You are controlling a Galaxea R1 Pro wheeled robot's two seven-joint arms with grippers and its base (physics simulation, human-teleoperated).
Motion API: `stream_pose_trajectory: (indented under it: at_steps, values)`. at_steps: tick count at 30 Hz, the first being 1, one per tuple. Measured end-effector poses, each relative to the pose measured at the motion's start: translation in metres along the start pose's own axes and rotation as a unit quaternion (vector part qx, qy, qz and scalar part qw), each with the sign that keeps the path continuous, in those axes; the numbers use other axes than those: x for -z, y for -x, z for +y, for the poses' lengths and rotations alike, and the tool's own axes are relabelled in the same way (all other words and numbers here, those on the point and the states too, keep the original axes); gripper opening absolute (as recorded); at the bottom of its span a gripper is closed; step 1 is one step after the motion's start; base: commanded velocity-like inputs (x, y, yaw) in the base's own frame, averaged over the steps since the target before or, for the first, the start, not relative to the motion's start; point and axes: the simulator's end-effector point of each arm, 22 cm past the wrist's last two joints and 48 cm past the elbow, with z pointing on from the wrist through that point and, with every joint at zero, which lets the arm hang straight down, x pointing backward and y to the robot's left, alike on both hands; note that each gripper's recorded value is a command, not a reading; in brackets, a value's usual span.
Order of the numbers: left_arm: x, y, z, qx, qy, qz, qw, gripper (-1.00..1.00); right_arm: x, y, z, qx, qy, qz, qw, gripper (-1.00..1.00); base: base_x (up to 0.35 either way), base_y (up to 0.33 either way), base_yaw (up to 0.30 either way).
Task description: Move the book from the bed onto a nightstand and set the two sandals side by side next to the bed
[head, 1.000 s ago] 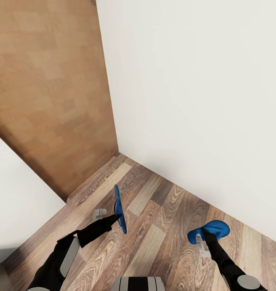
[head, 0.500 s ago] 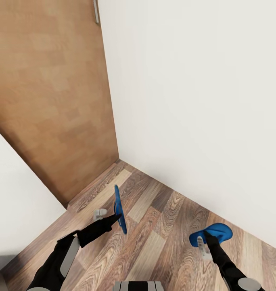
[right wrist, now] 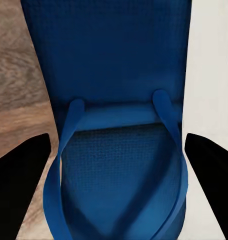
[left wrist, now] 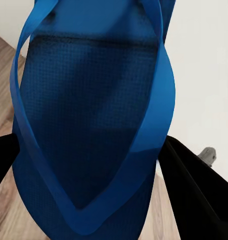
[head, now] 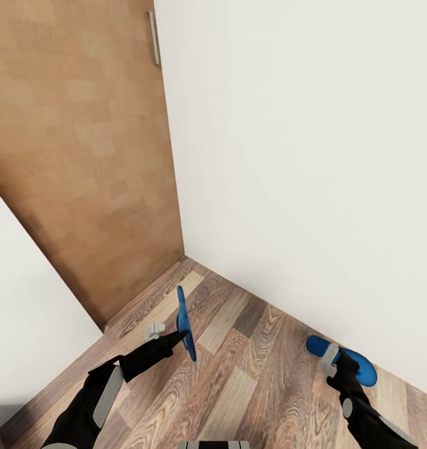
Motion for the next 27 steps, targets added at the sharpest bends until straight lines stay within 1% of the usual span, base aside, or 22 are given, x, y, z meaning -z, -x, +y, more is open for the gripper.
stream_pose_trajectory:
  at_steps: [2,3,4,6,7,8,10,12,13,15,16,17,18,19,20,21,22,23,24,25,26,27]
  values:
    - [0.001,0.003,-0.003,-0.003,-0.002,-0.002,1.0000,-1.00,0.001,0.003,-0.004,-0.060,-0.002,0.001,0.9982,-1.00,0.000,0.000,0.000]
    - [0.001,0.005,-0.005,-0.005,-0.002,-0.003,1.0000,-1.00,0.002,0.009,-0.002,-0.093,-0.001,-0.002,0.9957,-1.00,0.000,0.000,0.000]
    - [0.001,0.006,-0.007,-0.007,-0.003,-0.004,1.0000,-1.00,0.004,0.014,-0.001,-0.111,0.000,-0.003,0.9938,-1.00,0.000,0.000,0.000]
    - [0.002,0.010,-0.010,-0.010,-0.005,-0.007,0.9999,-1.00,0.008,0.033,0.008,-0.166,0.006,-0.010,0.9860,-1.00,0.000,0.000,0.000]
    - [0.002,0.011,-0.012,-0.011,-0.006,-0.008,0.9999,-1.00,0.010,0.043,0.011,-0.185,0.008,-0.017,0.9826,-1.00,0.000,0.000,0.000]
    - [0.003,0.013,-0.013,-0.013,-0.007,-0.009,0.9999,-1.00,0.012,0.052,0.012,-0.198,0.008,-0.026,0.9797,-1.00,0.000,0.000,0.000]
    - [0.003,0.016,-0.017,-0.016,-0.009,-0.011,0.9998,-1.00,0.016,0.067,0.009,-0.218,0.005,-0.046,0.9749,-1.00,0.000,0.000,0.000]
    - [0.004,0.019,-0.020,-0.019,-0.010,-0.013,0.9997,-1.00,0.017,0.071,0.004,-0.226,0.001,-0.054,0.9727,-1.00,0.000,0.000,0.000]
    - [0.005,0.020,-0.022,-0.020,-0.011,-0.015,0.9996,-1.00,0.018,0.075,0.000,-0.236,-0.001,-0.062,0.9697,-1.00,0.000,0.000,0.000]
    - [0.005,0.023,-0.025,-0.023,-0.013,-0.017,0.9995,-1.00,0.019,0.075,-0.008,-0.261,-0.008,-0.065,0.9630,-1.00,0.000,0.000,0.000]
    - [0.006,0.024,-0.027,-0.025,-0.014,-0.018,0.9994,-1.00,0.017,0.061,-0.016,-0.318,-0.018,-0.048,0.9467,-1.00,0.000,0.000,0.000]
    - [0.006,0.026,-0.028,-0.026,-0.014,-0.019,0.9994,-1.00,0.016,0.045,-0.022,-0.376,-0.029,-0.026,0.9258,-1.00,0.000,0.000,0.000]
    - [0.007,0.027,-0.030,-0.028,-0.015,-0.020,0.9993,-1.00,0.016,0.027,-0.027,-0.442,-0.042,-0.002,0.8961,-1.00,0.000,0.000,0.000]
    - [0.007,0.029,-0.032,-0.029,-0.016,-0.021,0.9992,-1.00,0.016,0.010,-0.031,-0.503,-0.054,0.020,0.8626,-1.00,0.000,0.000,0.000]
    - [0.008,0.030,-0.033,-0.031,-0.017,-0.022,0.9991,-1.00,0.017,-0.002,-0.033,-0.552,-0.063,0.036,0.8308,-1.00,0.000,0.000,0.000]
    - [0.008,0.032,-0.035,-0.032,-0.018,-0.023,0.9990,-1.00,0.018,-0.008,-0.037,-0.589,-0.071,0.044,0.8036,-1.00,0.000,0.000,0.000]
    - [0.008,0.033,-0.037,-0.034,-0.019,-0.024,0.9990,-1.00,0.018,-0.009,-0.046,-0.616,-0.080,0.042,0.7826,-1.00,0.000,0.000,0.000]
    - [0.009,0.034,-0.039,-0.035,-0.019,-0.025,0.9989,-1.00,0.018,-0.007,-0.057,-0.636,-0.087,0.036,0.7662,-1.00,0.000,0.000,0.000]
    - [0.009,0.036,-0.040,-0.037,-0.020,-0.027,0.9988,-1.00,0.019,-0.006,-0.067,-0.650,-0.093,0.030,0.7538,-1.00,0.000,0.000,0.000]
    - [0.010,0.037,-0.042,-0.038,-0.021,-0.028,0.9987,-1.00,0.020,-0.005,-0.074,-0.661,-0.097,0.026,0.7433,-1.00,0.000,0.000,0.000]
    - [0.010,0.039,-0.044,-0.040,-0.022,-0.029,0.9986,-1.00,0.021,-0.005,-0.078,-0.667,-0.099,0.024,0.7378,-1.00,0.000,0.000,0.000]
    - [0.011,0.040,-0.045,-0.041,-0.023,-0.030,0.9985,-1.00,0.022,-0.006,-0.081,-0.677,-0.101,0.024,0.7283,-1.00,0.000,0.000,0.000]
